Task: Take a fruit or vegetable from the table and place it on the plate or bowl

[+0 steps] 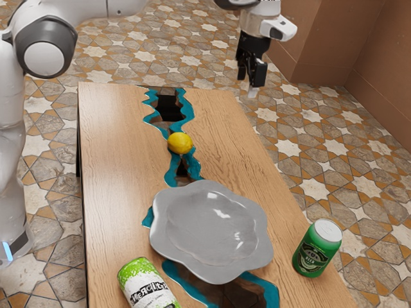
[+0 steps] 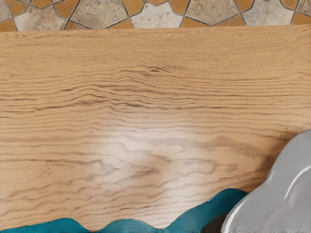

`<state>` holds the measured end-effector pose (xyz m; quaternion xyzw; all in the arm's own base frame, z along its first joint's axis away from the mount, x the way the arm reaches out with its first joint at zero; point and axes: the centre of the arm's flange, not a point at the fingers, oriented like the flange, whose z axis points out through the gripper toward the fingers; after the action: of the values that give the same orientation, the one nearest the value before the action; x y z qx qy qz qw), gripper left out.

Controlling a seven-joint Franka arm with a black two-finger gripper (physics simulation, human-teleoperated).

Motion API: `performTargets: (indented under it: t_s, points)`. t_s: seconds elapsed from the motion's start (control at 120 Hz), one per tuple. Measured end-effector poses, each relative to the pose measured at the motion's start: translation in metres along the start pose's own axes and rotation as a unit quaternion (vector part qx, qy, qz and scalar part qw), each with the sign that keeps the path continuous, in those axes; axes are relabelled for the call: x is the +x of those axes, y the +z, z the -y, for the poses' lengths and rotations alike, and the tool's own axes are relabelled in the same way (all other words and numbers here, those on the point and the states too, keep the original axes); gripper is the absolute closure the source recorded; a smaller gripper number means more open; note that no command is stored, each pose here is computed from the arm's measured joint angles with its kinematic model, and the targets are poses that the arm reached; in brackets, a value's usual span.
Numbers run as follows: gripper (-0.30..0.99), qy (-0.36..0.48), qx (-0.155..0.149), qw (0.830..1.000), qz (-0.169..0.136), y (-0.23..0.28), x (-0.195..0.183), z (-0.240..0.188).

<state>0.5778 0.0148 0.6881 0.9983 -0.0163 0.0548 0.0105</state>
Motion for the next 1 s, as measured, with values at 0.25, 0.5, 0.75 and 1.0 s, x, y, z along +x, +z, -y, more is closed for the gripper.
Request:
performTargets:
  t_s: [0.25,0.5,0.75,1.0]
  points:
    - [0.00,0.038,0.014,0.999,0.030,0.005,0.000,0.008]
    - [0.01,0.120,-0.012,0.987,0.106,0.078,-0.003,0.019]
    - [0.01,0.057,-0.052,0.989,0.130,0.127,-0.033,0.067]
    - [0.01,0.079,-0.011,0.989,0.122,0.187,-0.031,0.058]
